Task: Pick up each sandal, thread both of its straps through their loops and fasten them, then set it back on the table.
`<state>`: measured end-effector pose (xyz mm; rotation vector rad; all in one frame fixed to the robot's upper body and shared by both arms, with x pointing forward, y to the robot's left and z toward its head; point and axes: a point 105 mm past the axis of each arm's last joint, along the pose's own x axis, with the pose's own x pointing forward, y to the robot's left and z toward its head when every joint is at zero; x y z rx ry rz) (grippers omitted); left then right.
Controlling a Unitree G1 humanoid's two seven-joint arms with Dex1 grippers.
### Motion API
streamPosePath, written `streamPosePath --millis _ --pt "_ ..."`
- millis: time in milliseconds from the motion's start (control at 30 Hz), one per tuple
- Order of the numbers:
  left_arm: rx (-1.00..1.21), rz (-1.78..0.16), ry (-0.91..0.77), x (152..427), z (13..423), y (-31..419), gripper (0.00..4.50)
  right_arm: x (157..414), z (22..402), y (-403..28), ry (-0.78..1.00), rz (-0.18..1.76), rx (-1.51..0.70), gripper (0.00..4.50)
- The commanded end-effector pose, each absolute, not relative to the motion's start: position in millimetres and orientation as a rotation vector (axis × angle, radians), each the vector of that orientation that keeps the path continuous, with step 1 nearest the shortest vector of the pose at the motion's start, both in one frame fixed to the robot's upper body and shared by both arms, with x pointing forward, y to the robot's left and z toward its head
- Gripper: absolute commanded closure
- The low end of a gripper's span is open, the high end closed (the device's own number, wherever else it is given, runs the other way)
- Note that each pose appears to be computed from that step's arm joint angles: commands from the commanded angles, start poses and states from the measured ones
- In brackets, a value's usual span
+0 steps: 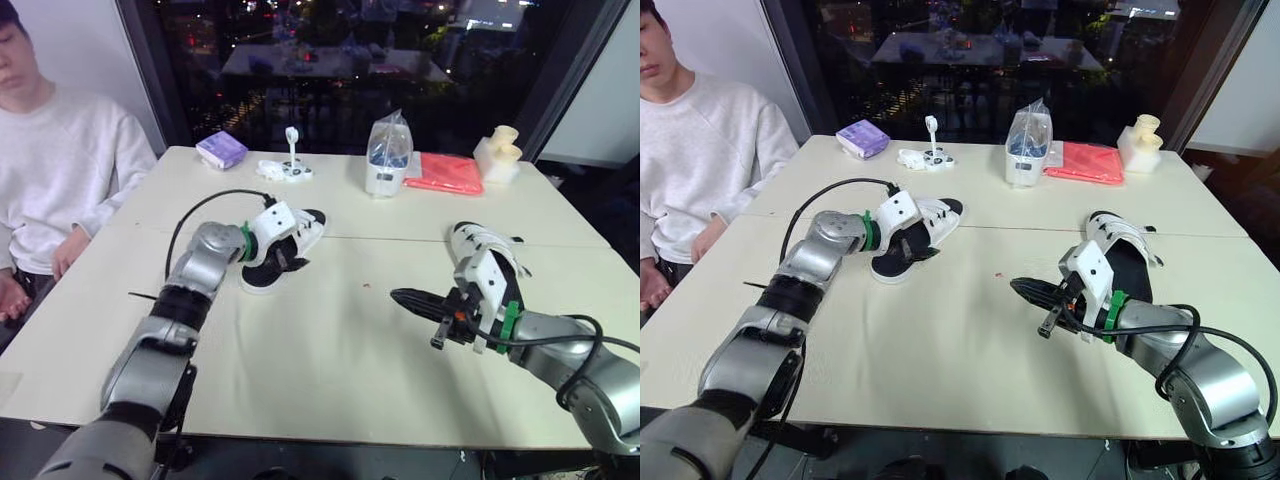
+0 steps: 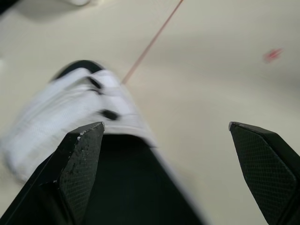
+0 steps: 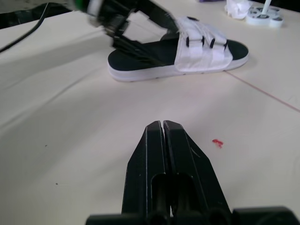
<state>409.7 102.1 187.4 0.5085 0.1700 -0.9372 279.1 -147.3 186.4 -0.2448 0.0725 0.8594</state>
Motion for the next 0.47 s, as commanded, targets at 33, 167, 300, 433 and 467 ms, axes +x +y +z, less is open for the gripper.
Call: streamPosePath --millis 33,167,300,433,467 --pt "0.396 -1.036 0.131 381.6 215.7 108.4 0.05 278.5 209.1 -155.4 0.004 0.847 -0.292 4.5" --pt "0.335 -1.099 0.184 353.7 212.1 123.3 0.05 276.1 222.6 -164.9 -0.012 0.834 -0.328 4.5" --pt "0.273 -1.127 0.28 333.1 200.3 139.8 0.05 274.5 230.8 -173.4 -0.013 0.816 -0.356 4.5" --pt "0.25 -1.136 0.278 321.6 200.1 144.0 0.05 274.2 232.4 -177.2 -0.004 0.809 -0.37 4.5" --pt "0.232 -1.142 0.271 319.1 202.2 143.5 0.05 274.1 232.5 -177.5 -0.001 0.81 -0.371 4.5"
